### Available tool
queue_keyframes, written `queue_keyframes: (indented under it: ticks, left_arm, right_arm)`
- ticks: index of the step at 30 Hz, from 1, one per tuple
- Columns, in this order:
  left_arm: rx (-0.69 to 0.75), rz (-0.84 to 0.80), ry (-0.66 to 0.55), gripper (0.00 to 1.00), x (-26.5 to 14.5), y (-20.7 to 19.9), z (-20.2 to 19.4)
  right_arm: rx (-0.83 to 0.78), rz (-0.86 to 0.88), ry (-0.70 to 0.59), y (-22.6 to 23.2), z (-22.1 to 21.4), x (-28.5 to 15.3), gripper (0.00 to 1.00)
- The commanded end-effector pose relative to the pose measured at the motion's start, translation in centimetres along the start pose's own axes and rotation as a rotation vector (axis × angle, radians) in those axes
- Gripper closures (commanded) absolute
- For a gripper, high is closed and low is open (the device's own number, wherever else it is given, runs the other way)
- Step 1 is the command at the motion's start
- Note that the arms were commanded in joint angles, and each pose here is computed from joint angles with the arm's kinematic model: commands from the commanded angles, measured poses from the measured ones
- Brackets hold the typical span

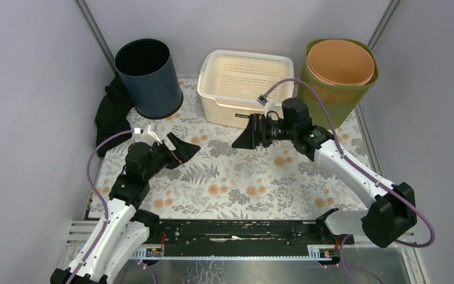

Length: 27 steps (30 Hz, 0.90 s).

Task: Turn the large container upside down
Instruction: Adjust the container at the center of the board.

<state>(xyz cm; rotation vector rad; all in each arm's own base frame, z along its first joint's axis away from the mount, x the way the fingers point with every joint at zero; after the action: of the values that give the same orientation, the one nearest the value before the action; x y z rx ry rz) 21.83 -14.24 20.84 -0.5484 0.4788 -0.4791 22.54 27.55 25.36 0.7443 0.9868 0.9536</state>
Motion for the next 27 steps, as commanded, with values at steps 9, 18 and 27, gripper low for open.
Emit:
queue_keyframes:
  ticks: [9, 18, 27]
  left_arm:
    - [0.024, -0.04, -0.024, 0.0, -0.1, -0.7, 0.5]
    - [0.026, -0.041, -0.008, 0.0, 0.1, -0.7, 0.3]
    - [0.027, -0.031, 0.002, 0.0, 0.1, -0.6, 0.3]
  right_arm:
    - [-0.173, 0.026, -0.074, 5.5, 6.1, 0.2, 0.11]
    - [-0.322, -0.374, -0.197, 1.5, 12.5, -0.1, 0.06]
    - [-0.444, -0.484, -0.265, -1.3, 15.0, 0.7, 0.1]
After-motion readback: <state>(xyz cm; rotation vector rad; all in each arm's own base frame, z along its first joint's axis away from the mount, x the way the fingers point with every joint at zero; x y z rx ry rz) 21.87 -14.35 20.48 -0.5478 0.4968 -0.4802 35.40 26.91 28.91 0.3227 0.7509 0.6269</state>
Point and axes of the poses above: each gripper's point midway between its finger pads, its own x axis out along the fingers, its own y axis along the line the jaws close on, z = x × y, the point moved 2 cm from there along -x, back along the fingers, and after that the axes turned 14 degrees about x, right-handed, at the moved point
